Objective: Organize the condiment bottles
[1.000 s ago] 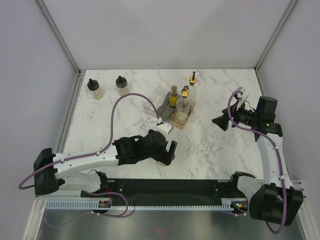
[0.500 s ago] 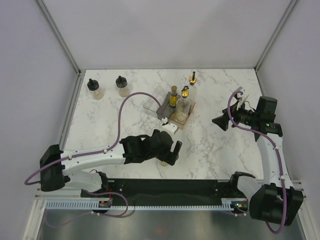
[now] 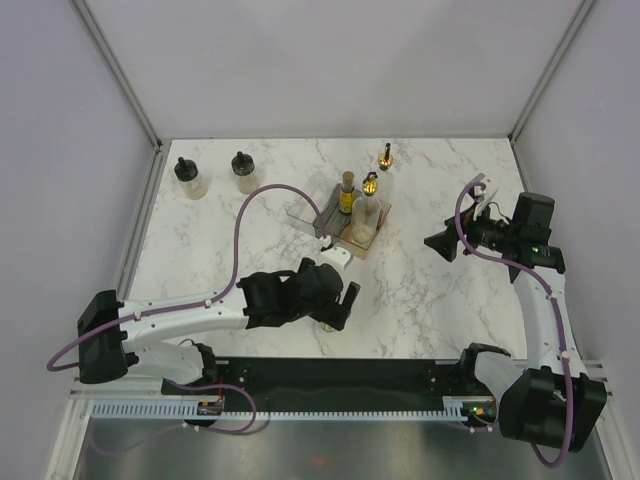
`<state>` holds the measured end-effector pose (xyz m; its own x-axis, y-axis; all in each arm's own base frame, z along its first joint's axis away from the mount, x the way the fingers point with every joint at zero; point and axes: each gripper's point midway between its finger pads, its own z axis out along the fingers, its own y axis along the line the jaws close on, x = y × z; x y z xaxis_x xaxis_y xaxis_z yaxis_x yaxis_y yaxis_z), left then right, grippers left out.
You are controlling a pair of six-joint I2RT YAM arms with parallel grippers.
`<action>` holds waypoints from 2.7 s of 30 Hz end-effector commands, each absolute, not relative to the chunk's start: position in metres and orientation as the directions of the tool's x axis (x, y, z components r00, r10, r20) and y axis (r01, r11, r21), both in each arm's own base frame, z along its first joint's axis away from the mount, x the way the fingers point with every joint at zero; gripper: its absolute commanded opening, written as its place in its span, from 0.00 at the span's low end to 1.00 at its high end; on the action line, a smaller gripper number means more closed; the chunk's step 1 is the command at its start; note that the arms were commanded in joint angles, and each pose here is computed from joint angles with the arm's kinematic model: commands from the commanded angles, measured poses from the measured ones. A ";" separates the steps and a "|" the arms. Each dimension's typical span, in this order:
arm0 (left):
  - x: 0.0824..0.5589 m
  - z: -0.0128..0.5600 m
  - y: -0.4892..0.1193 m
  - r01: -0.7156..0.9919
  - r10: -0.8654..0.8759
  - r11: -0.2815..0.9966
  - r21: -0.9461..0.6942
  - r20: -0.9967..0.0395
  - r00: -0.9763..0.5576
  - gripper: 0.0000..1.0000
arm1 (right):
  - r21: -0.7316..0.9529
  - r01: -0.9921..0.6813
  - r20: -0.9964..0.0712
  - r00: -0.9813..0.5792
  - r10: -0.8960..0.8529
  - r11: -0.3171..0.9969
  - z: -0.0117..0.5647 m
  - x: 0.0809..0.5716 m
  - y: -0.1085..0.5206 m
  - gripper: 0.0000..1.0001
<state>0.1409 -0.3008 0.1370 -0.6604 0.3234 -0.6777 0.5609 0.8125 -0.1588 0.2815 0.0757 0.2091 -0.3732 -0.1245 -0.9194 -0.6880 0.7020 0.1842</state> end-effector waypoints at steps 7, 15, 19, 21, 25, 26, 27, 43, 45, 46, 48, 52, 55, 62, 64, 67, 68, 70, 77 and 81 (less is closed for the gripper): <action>0.149 0.149 -0.291 0.529 0.278 0.837 -0.141 -0.722 -0.634 0.84 | 0.150 -0.705 -0.930 -0.338 -0.142 0.693 0.215 0.283 0.076 0.90; 0.152 0.139 -0.293 0.533 0.311 0.840 -0.105 -0.711 -0.630 0.49 | 0.149 -0.704 -0.930 -0.339 -0.143 0.695 0.214 0.283 0.076 0.90; 0.153 0.138 -0.292 0.534 0.322 0.841 -0.088 -0.712 -0.625 0.03 | 0.151 -0.703 -0.929 -0.340 -0.143 0.695 0.214 0.283 0.076 0.90; 0.156 0.139 -0.291 0.531 0.323 0.844 -0.076 -0.719 -0.615 0.02 | 0.152 -0.703 -0.929 -0.342 -0.143 0.695 0.214 0.283 0.076 0.90; 0.168 0.155 -0.291 0.532 0.321 0.846 -0.045 -0.753 -0.574 0.02 | 0.149 -0.704 -0.930 -0.339 -0.144 0.694 0.214 0.283 0.076 0.90; 0.175 0.163 -0.292 0.515 0.294 0.855 -0.058 -0.764 -0.574 0.02 | 0.151 -0.703 -0.929 -0.341 -0.143 0.695 0.214 0.283 0.075 0.90; 0.179 0.168 -0.291 0.505 0.277 0.861 -0.067 -0.770 -0.574 0.02 | 0.149 -0.704 -0.930 -0.339 -0.144 0.694 0.214 0.283 0.076 0.90; 0.325 0.274 -0.263 0.429 0.172 0.903 -0.019 -0.900 -0.401 0.02 | 0.153 -0.706 -0.929 -0.342 -0.143 0.692 0.213 0.283 0.076 0.90; 0.341 0.280 -0.269 0.438 0.181 0.899 -0.009 -0.904 -0.388 0.02 | 0.152 -0.707 -0.929 -0.340 -0.143 0.691 0.214 0.282 0.076 0.90; 0.350 0.291 -0.270 0.431 0.169 0.902 -0.009 -0.912 -0.373 0.02 | 0.149 -0.705 -0.930 -0.338 -0.144 0.693 0.215 0.283 0.076 0.90; 0.366 0.283 -0.274 0.433 0.195 0.901 0.012 -0.904 -0.381 0.02 | 0.151 -0.706 -0.929 -0.340 -0.144 0.692 0.214 0.283 0.076 0.90; 0.391 0.287 -0.289 0.444 0.209 0.895 0.027 -0.906 -0.367 0.02 | 0.151 -0.707 -0.930 -0.338 -0.143 0.691 0.215 0.282 0.076 0.90; 0.403 0.282 -0.299 0.452 0.220 0.891 0.032 -0.903 -0.370 0.02 | 0.152 -0.708 -0.930 -0.340 -0.143 0.690 0.215 0.282 0.076 0.90; 0.416 0.250 -0.311 0.457 0.252 0.889 0.039 -0.873 -0.417 0.02 | 0.148 -0.710 -0.931 -0.334 -0.144 0.689 0.216 0.281 0.077 0.90; 0.417 0.239 -0.314 0.464 0.258 0.885 0.032 -0.863 -0.434 0.02 | 0.149 -0.709 -0.931 -0.335 -0.144 0.689 0.216 0.282 0.077 0.90; 0.419 0.224 -0.319 0.473 0.270 0.881 0.026 -0.849 -0.455 0.02 | 0.149 -0.708 -0.931 -0.336 -0.144 0.690 0.216 0.282 0.076 0.90; 0.419 0.222 -0.320 0.474 0.271 0.880 0.025 -0.848 -0.456 0.02 | 0.147 -0.710 -0.931 -0.334 -0.145 0.689 0.216 0.282 0.077 0.90; 0.419 0.215 -0.321 0.474 0.271 0.881 0.019 -0.840 -0.471 0.02 | 0.148 -0.708 -0.931 -0.336 -0.145 0.691 0.216 0.282 0.076 0.90; 0.417 0.203 -0.322 0.471 0.257 0.882 -0.011 -0.827 -0.499 0.03 | 0.148 -0.709 -0.930 -0.336 -0.146 0.689 0.216 0.282 0.076 0.90; 0.415 0.196 -0.322 0.470 0.248 0.882 -0.030 -0.819 -0.517 0.10 | 0.147 -0.710 -0.931 -0.335 -0.147 0.689 0.216 0.282 0.076 0.90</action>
<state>0.4013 -0.3101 0.1700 -0.5714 0.3251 -0.7535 0.4742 0.8802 0.0202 0.2798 0.0757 0.2070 -0.3818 -0.1274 -0.9154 -0.6868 0.7019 0.1887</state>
